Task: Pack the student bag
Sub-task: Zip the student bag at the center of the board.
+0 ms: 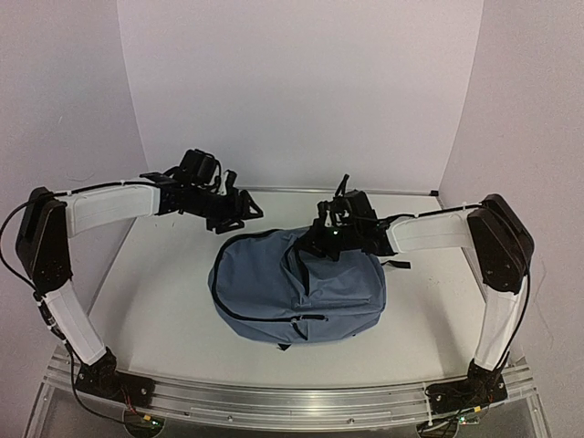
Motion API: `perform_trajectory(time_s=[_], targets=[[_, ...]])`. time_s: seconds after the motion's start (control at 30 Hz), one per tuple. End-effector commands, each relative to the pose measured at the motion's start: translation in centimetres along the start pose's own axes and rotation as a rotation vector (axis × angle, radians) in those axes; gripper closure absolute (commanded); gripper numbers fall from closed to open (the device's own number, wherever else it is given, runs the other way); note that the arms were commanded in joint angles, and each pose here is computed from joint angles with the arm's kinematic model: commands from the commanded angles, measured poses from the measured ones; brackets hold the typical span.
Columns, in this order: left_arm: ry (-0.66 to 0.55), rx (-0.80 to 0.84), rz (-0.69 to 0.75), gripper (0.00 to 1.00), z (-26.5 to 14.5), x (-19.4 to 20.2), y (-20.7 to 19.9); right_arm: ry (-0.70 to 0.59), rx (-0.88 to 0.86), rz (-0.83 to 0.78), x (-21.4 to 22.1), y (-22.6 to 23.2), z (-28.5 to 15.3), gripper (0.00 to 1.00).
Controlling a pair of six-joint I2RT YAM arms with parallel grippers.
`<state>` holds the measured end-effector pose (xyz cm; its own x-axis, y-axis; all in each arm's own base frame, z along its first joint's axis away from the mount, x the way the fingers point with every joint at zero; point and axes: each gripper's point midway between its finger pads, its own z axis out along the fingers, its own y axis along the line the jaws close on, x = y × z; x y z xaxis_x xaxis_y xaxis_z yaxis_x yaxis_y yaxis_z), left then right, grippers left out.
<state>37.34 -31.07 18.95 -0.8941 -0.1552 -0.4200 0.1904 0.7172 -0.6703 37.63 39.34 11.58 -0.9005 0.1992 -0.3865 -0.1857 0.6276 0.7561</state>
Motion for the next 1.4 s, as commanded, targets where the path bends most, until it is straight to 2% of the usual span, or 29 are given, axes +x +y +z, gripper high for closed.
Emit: perform_trajectory(time_s=[0.0,0.27,0.57,0.73,0.87,1.03,1.2,1.27,1.37], targets=[[0.028,0.098,-0.002,0.34,3.5,-0.1,-3.5,-0.016,-0.031,-0.012,0.2,1.5,-0.9,1.00],[0.127,0.189,-0.021,0.33,7.7,1.2,-5.5,-0.023,-0.023,-0.014,0.4,1.2,-1.3,1.00],[0.167,0.251,-0.063,0.33,10.2,1.9,-6.1,-0.020,-0.023,-0.020,0.5,1.2,-1.3,1.00],[0.182,0.271,-0.072,0.40,11.2,2.0,-6.5,-0.021,-0.022,-0.022,0.5,1.2,-1.3,1.00],[0.196,0.265,-0.081,0.52,11.9,2.2,-6.2,-0.021,-0.026,-0.023,0.4,1.3,-1.3,1.00],[0.195,0.245,-0.101,0.75,12.6,2.3,-5.6,-0.022,-0.029,-0.029,0.3,1.5,-1.3,1.00],[0.177,0.224,-0.120,0.93,13.0,2.0,-5.1,-0.017,-0.030,-0.037,0.5,1.5,-1.3,1.00],[0.158,0.221,-0.129,0.99,13.2,1.7,-5.0,-0.015,-0.030,-0.041,0.6,1.5,-1.3,1.00],[0.121,0.223,-0.146,1.00,13.1,1.1,-5.0,-0.013,-0.032,-0.052,0.8,2.0,-1.4,1.00]])
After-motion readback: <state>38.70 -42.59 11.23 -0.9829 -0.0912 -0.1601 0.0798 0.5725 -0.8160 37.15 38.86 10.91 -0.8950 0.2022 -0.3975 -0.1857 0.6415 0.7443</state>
